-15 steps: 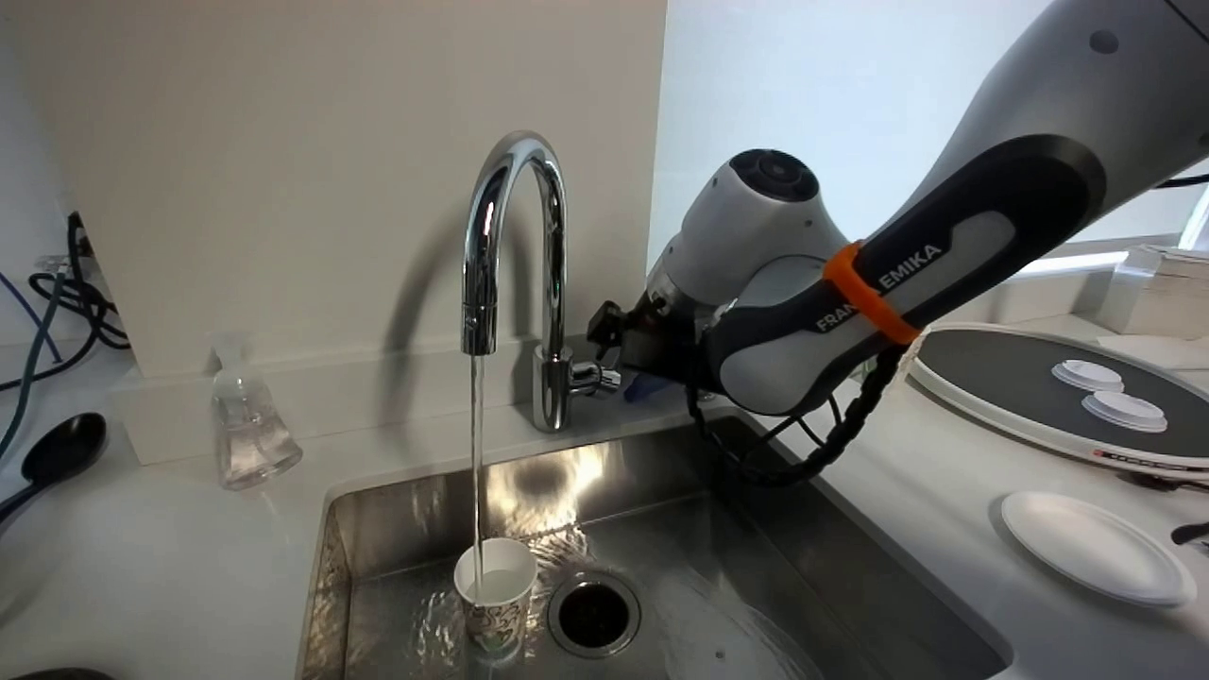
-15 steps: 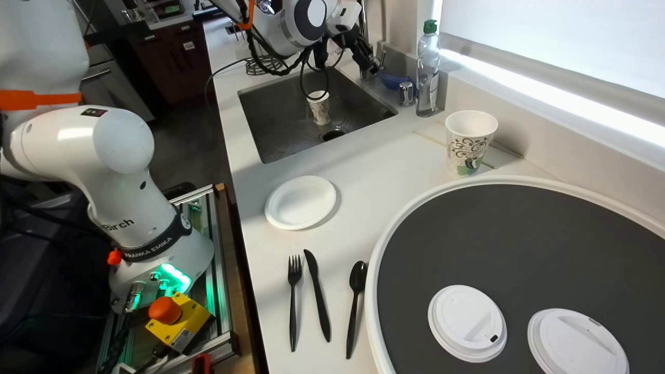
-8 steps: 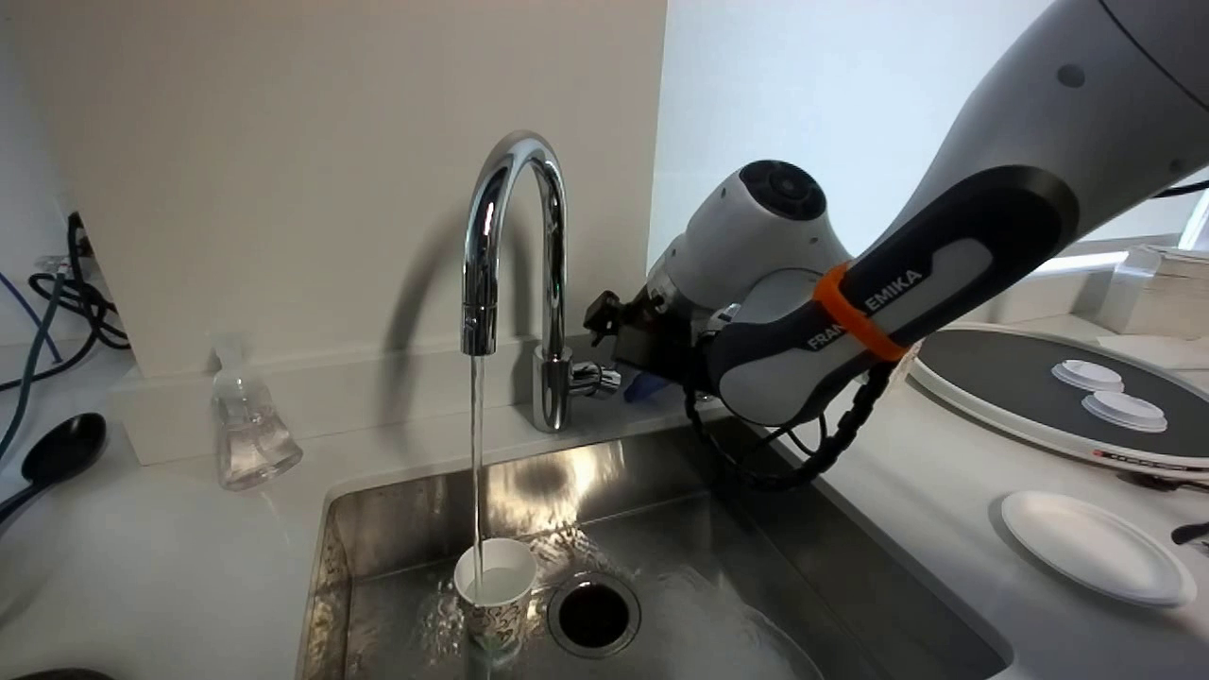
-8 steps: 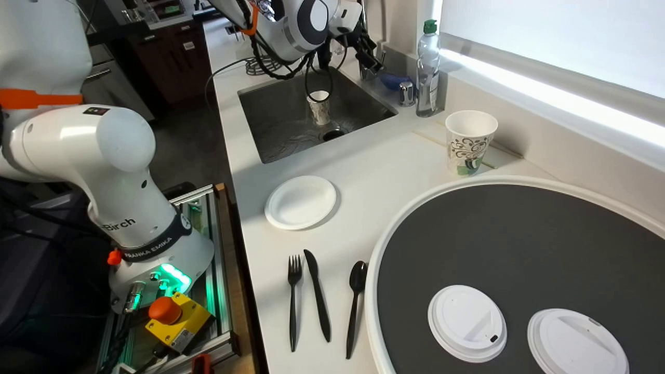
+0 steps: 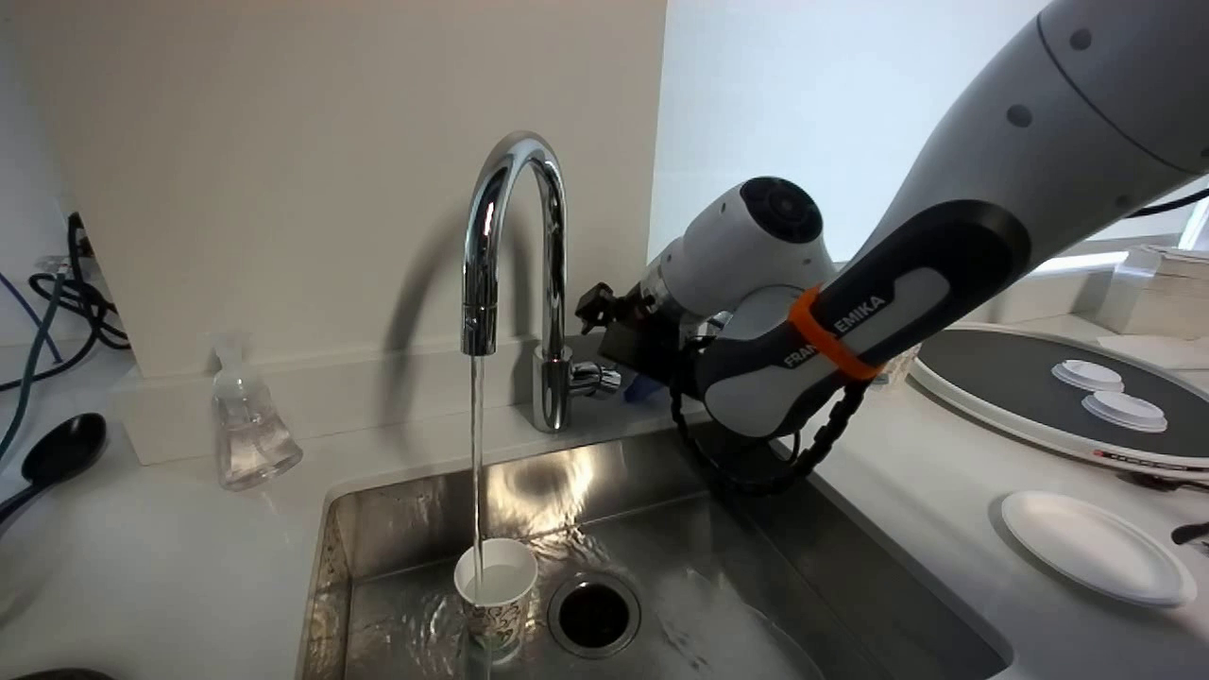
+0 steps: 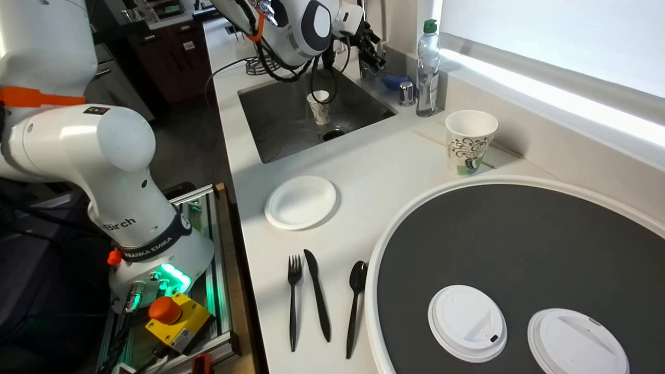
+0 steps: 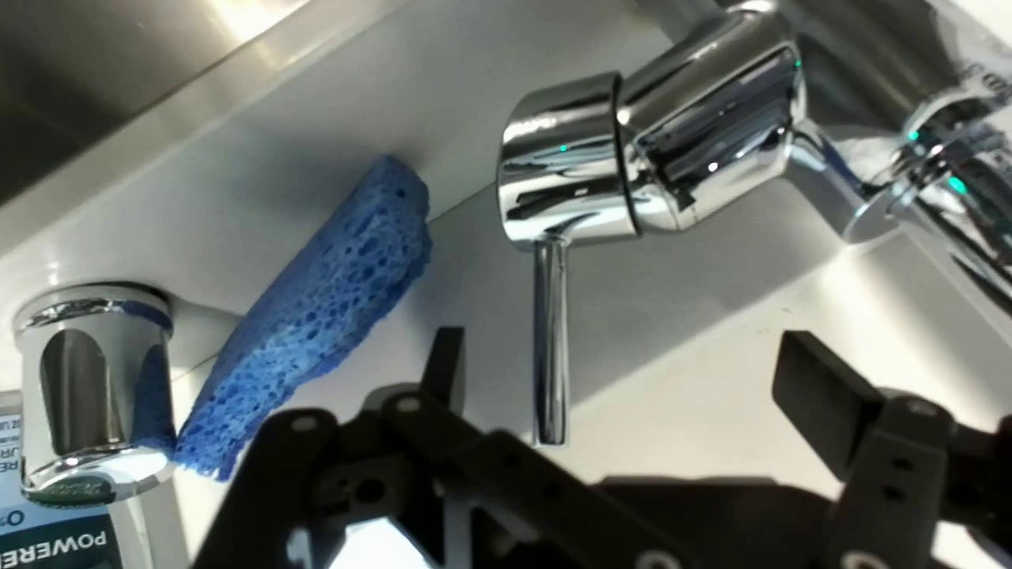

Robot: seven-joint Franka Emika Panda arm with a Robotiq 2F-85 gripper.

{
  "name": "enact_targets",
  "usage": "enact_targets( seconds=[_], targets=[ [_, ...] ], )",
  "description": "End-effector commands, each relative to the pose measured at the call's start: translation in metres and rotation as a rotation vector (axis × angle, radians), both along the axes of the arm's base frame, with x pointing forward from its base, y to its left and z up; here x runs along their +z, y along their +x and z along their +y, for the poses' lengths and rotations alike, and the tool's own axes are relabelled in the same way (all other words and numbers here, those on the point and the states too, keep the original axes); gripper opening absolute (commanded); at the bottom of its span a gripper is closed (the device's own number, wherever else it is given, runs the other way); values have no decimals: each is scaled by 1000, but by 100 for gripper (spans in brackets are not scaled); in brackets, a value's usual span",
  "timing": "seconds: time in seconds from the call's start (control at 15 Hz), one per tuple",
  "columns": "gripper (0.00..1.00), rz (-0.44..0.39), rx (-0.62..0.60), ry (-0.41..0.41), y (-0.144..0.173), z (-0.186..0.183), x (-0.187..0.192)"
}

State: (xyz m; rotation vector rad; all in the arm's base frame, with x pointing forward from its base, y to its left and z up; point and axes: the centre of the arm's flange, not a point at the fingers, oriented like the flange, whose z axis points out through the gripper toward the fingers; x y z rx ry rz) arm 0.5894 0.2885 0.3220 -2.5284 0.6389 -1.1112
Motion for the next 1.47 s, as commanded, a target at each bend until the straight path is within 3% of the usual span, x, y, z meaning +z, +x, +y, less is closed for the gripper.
enact_targets(
  seconds=[0.0, 1.0, 1.4],
  targets=[
    [100, -34, -31, 59, 5, 6, -7],
    [100, -73, -40, 226, 5, 9, 1],
    [100, -94, -34, 237, 5, 10, 2]
  ],
)
